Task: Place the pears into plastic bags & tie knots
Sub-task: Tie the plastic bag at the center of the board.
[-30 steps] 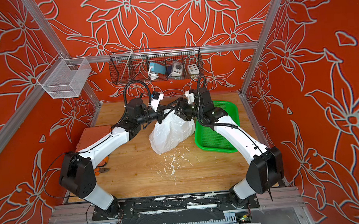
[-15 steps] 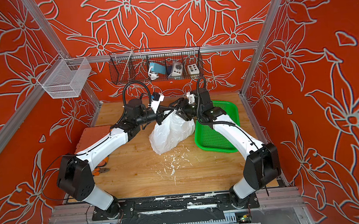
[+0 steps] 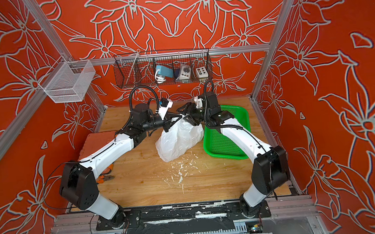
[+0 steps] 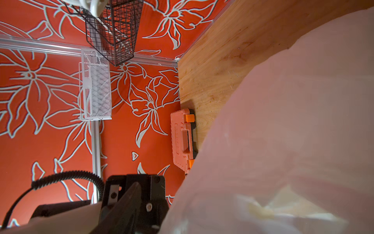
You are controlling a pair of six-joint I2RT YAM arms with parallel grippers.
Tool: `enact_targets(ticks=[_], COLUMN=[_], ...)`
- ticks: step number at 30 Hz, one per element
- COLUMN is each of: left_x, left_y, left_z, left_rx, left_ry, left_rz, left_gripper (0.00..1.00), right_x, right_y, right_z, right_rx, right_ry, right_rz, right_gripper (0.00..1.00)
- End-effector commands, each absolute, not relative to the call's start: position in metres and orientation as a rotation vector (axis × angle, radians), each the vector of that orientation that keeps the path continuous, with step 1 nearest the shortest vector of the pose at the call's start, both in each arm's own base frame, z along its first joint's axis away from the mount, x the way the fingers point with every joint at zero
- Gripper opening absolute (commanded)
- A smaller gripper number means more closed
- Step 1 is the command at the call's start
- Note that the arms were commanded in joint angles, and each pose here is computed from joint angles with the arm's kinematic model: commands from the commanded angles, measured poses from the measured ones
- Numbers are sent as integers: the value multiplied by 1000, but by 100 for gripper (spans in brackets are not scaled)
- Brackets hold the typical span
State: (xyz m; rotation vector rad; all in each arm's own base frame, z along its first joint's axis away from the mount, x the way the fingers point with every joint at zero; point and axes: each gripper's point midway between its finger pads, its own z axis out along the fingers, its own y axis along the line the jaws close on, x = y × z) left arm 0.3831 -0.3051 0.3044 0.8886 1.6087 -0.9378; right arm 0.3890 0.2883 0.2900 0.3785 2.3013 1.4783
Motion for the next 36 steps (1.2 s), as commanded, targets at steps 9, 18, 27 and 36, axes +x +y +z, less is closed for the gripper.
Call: enact_targets(ticks=[9, 18, 27, 36], left_x=[366, 371, 392, 403], left_y=[-323, -314, -219, -233], left_z=[312, 322, 376, 350], left_rx=[1017, 931, 450, 465], left_ry=[1561, 1589, 1450, 1542], left_rz=[-972, -964, -1105, -1249], left_gripper=[0, 15, 47, 54], right_x=[397, 379, 383, 380], right_y=[322, 323, 292, 286], right_z=[329, 334, 323, 327], right_rx=[141, -168, -389, -560], right_ry=[2187, 2099, 1947, 1862], right_rz=[1700, 1798, 1868, 1888], right_gripper=[35, 5, 0, 0])
